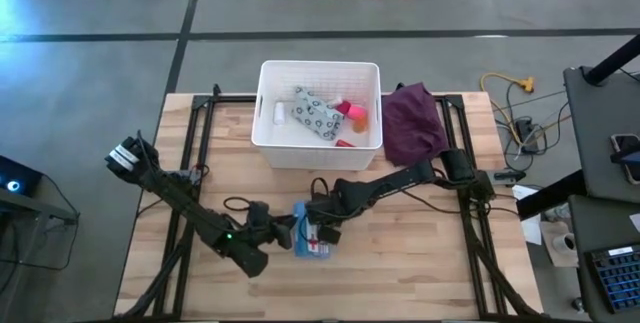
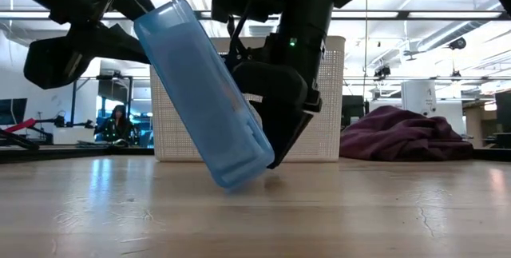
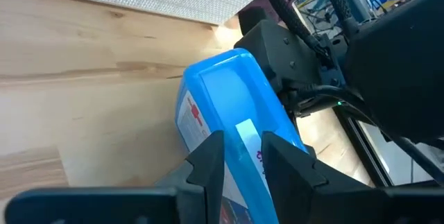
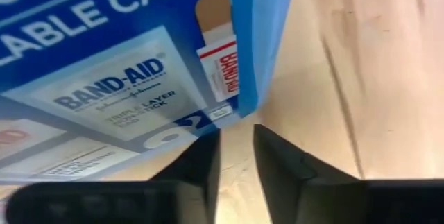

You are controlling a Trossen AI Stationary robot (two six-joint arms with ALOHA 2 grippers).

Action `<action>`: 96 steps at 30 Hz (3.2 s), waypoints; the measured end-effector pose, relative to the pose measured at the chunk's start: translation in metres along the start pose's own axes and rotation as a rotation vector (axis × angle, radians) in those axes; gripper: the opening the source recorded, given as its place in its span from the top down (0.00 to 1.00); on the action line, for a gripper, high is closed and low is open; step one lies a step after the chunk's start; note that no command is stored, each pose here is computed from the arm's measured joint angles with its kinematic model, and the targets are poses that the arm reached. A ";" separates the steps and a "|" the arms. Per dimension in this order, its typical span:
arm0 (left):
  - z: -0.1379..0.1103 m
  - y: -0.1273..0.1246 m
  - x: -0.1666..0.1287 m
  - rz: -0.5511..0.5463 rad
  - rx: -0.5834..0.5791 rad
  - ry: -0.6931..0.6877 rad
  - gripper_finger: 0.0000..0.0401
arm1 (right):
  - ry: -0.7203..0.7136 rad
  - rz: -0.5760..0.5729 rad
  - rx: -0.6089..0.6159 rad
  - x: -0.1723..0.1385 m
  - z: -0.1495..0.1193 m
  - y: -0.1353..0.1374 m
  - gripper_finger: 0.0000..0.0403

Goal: Pick & place medical supplies in basket/bin
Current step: Put the first aid kit into the white bin

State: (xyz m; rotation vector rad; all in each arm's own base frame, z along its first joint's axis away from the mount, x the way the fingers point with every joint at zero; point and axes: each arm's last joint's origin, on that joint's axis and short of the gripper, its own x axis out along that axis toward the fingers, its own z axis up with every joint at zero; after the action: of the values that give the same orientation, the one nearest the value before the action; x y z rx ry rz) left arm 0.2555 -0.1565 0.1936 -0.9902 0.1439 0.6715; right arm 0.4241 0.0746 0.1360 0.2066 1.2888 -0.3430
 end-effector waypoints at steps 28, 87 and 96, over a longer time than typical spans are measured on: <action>0.014 -0.020 0.018 -0.054 0.062 -0.034 0.80 | -0.176 -0.343 -0.217 -0.056 -0.009 -0.005 0.42; 0.045 -0.087 0.021 0.243 0.151 0.310 0.29 | -0.097 -0.225 0.245 -0.148 -0.138 -0.032 0.18; 0.034 -0.083 0.039 0.272 0.129 0.390 0.29 | -0.067 -0.206 0.206 -0.144 -0.140 -0.032 0.18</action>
State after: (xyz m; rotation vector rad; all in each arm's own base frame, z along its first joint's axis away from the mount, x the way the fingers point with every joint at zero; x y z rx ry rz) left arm 0.3286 -0.1416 0.2574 -0.9769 0.6658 0.6997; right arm 0.2525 0.1118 0.2381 0.2349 1.2112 -0.6552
